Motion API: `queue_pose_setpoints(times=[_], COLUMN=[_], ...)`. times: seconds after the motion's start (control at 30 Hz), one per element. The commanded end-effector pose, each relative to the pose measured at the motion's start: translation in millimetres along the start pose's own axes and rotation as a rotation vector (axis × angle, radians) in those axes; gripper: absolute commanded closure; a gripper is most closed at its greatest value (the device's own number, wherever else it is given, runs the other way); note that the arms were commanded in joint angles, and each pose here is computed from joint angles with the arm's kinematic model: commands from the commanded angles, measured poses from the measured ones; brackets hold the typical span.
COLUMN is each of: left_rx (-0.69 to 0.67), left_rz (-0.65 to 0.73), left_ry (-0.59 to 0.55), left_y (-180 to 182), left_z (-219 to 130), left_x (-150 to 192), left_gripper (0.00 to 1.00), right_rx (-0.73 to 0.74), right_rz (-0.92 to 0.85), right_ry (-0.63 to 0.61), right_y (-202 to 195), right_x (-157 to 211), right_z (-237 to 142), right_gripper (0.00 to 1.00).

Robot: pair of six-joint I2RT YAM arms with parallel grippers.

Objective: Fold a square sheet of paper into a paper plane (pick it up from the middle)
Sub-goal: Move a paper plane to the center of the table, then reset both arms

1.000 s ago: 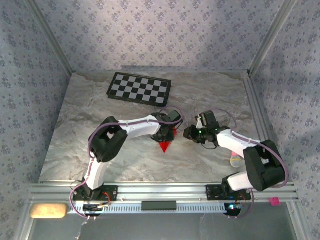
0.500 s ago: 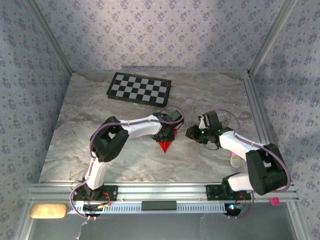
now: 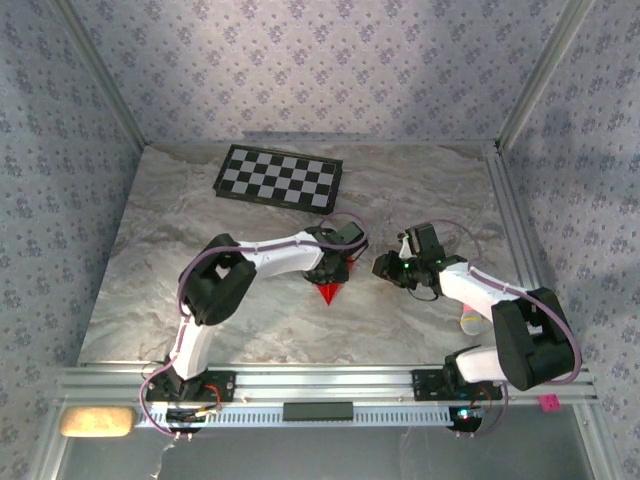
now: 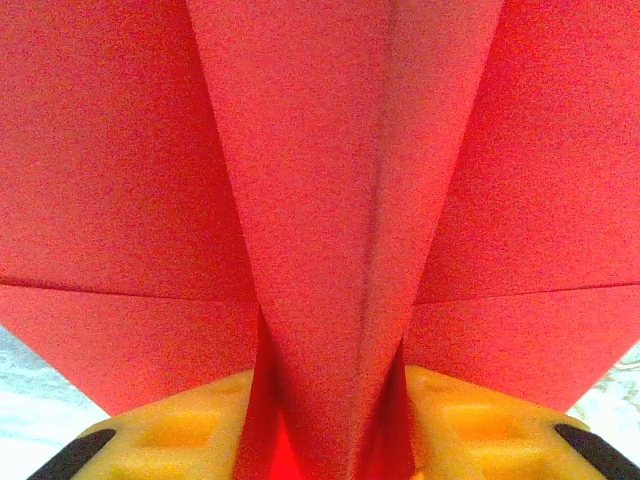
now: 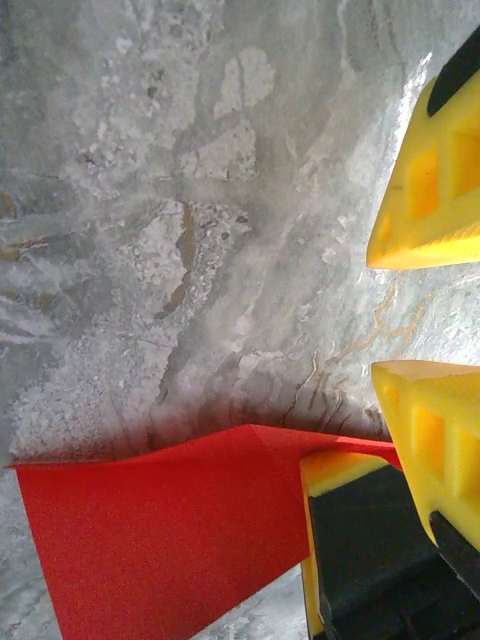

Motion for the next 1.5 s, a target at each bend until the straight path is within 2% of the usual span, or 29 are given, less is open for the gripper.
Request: queue_pose_setpoints(times=[0.0,0.53,0.63,0.73,0.83,1.0,1.03,1.07,1.13,1.2,1.27,1.3,1.37,1.47], left_rx=[-0.002,0.082,0.131,0.181,0.214,0.165,0.140,0.117,0.075,0.022,-0.018,-0.024,-0.050,-0.102], left_rz=[0.002,-0.035,-0.065,-0.075,-0.062,-0.058,-0.059,-0.059,-0.057,-0.084,-0.103,-0.108,-0.131,-0.130], left_ry=[-0.046,-0.074,-0.124,-0.207,-0.330,-0.609,-0.659,-0.699,-0.748,-0.792,-0.822,-0.824,-0.833,-0.823], left_y=[6,-4,-3,0,10,62,78,94,125,162,198,212,242,273], left_z=[-15,-38,-55,-80,-112,-159,-166,-171,-174,-175,-172,-168,-159,-142], left_x=[-5,-11,-18,-29,-45,-79,-86,-92,-105,-118,-130,-135,-144,-153], left_gripper=[0.62,0.56,0.56,0.56,0.55,0.46,0.44,0.39,0.30,0.21,0.08,0.06,0.02,0.01], right_rx=[0.043,0.060,0.086,0.165,0.356,0.729,0.804,0.863,0.918,0.986,0.980,0.952,0.878,0.787], right_rz=[0.008,-0.007,-0.070,-0.125,-0.193,-0.264,-0.280,-0.301,-0.378,-0.369,-0.314,-0.328,-0.388,-0.534], right_ry=[0.033,0.000,-0.041,-0.100,-0.198,-0.453,-0.509,-0.552,-0.560,-0.557,-0.537,-0.527,-0.582,-0.632], right_y=[-12,-12,-12,-16,-26,-49,-56,-63,-76,-98,-119,-120,-116,-107], right_x=[10,-6,-19,-35,-57,-97,-104,-108,-111,-112,-110,-113,-119,-123], right_z=[2,-12,-25,-43,-76,-152,-162,-167,-161,-158,-147,-141,-127,-107], right_gripper=[0.69,0.67,0.66,0.60,0.59,0.54,0.50,0.42,0.33,0.32,0.30,0.30,0.31,0.31])
Point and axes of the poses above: each hand's point on the last joint's axis, 136 mm out from that joint toward the fingers, its own z axis out along the fingers, its own y axis along the line the jaws close on, x = y × z, the point moved 1 cm from there along -z, back along the fingers, and after that the axes turned 14 degrees about -z, right-handed, at the moved point
